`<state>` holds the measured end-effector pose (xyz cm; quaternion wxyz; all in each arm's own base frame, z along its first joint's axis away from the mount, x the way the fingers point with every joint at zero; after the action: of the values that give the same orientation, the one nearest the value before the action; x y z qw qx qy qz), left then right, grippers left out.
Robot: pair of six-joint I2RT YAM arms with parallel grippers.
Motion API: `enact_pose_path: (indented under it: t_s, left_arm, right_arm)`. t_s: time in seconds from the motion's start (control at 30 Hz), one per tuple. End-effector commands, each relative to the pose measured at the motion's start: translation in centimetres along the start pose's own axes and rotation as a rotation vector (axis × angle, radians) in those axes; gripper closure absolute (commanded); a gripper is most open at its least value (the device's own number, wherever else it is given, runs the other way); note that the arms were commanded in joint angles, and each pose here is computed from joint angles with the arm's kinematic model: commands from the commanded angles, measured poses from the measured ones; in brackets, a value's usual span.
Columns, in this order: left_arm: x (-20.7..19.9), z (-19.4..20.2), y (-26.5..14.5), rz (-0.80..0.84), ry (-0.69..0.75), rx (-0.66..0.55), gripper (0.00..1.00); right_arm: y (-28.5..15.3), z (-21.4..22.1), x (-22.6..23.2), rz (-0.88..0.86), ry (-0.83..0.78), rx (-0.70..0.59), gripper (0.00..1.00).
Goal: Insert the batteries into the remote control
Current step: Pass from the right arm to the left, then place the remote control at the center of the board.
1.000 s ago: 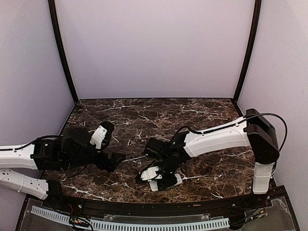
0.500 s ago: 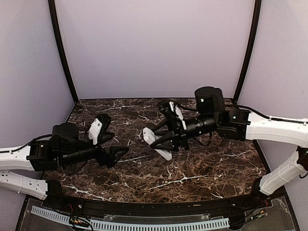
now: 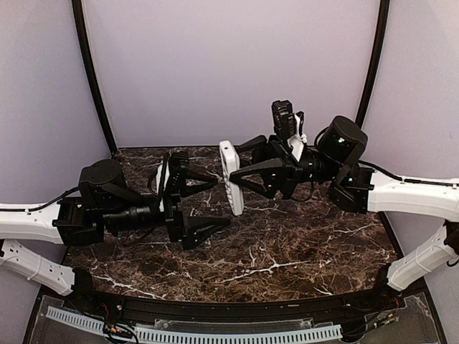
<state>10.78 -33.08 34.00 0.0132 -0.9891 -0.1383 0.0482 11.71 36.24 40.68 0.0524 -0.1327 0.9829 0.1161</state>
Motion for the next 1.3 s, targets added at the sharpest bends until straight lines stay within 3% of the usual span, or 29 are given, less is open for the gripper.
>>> enact_pose_path:
  t_s: [0.0, 0.23, 0.47, 0.6, 0.67, 0.7, 0.73, 0.77, 0.8, 0.9, 0.93, 0.97, 1.07, 1.2, 1.27]
  left_arm:
    - [-0.1, -2.8, 1.4, 0.004, 0.031, -0.064, 0.09]
    - [0.5, -4.0, 2.8, -0.045, 0.035, -0.071, 0.27]
    - [-0.1, -4.0, 2.4, 0.003, 0.030, -0.090, 0.65]
    - [-0.3, -3.6, 2.3, 0.012, 0.024, -0.063, 0.78]
    - [0.3, -2.9, 2.1, -0.026, 0.004, -0.025, 0.80]
    - [0.8, -2.6, 2.1, -0.070, -0.015, -0.015, 0.83]
    - [1.3, -1.9, 2.0, -0.104, -0.028, 0.021, 0.85]
    - [2.3, -1.7, 1.8, -0.180, -0.060, 0.032, 0.87]
    - [3.0, -0.4, 1.7, -0.232, -0.078, 0.092, 0.87]
    - [6.1, 2.7, 0.6, -0.498, -0.189, 0.208, 0.88]
    - [7.1, 5.1, 0.2, -0.572, -0.204, 0.309, 0.88]
    - [7.9, 6.0, -0.3, -0.652, -0.286, 0.324, 0.88]
    - [10.0, 12.1, -1.4, -0.802, -0.454, 0.532, 0.89]
    - [10.2, 17.7, -0.3, -0.815, -0.669, 0.696, 0.92]
    - [10.2, 19.2, 0.3, -0.818, -0.704, 0.752, 0.88]
  right_arm:
    - [-0.3, -1.4, 0.3, 0.025, -0.027, -0.070, 0.83]
    - [-0.1, -1.5, 0.7, 0.028, -0.039, -0.073, 0.83]
    - [-0.3, -1.0, 0.7, 0.043, -0.034, -0.067, 0.84]
    - [-0.4, -0.7, 0.6, 0.059, -0.030, -0.051, 0.83]
    - [-0.5, -0.4, 0.4, 0.086, -0.016, -0.029, 0.73]
    - [-0.7, -0.3, 0.1, 0.116, -0.008, -0.016, 0.60]
    - [-0.9, -0.2, -0.3, 0.159, 0.007, 0.005, 0.43]
    - [-1.2, 0.0, -0.9, 0.213, 0.026, 0.034, 0.17]
    - [-1.6, 0.1, -1.6, 0.284, 0.044, 0.062, 0.03]
    - [-4.4, 0.9, -4.4, 0.598, 0.105, 0.171, 0.01]
    - [-5.9, 1.4, -5.3, 0.730, 0.125, 0.208, 0.01]
    - [-7.7, 2.0, -6.2, 0.884, 0.145, 0.240, 0.01]
    - [-13.4, 4.1, -7.2, 1.228, 0.243, 0.338, 0.01]
    - [-17.3, 6.5, -6.5, 1.417, 0.289, 0.468, 0.02]
    - [-18.3, 7.5, -6.0, 1.456, 0.306, 0.513, 0.02]
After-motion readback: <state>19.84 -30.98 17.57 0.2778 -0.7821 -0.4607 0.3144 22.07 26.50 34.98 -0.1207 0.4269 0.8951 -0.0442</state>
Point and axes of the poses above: each gripper's point midway between its finger pads, its own y axis out along the fingers, its own x axis along the line the jaws close on, z = x × y, the point moved 4 cm from there along -y, back along the fingers, and after that the axes turned 8 degrees about -y, right-handed, at the moved point
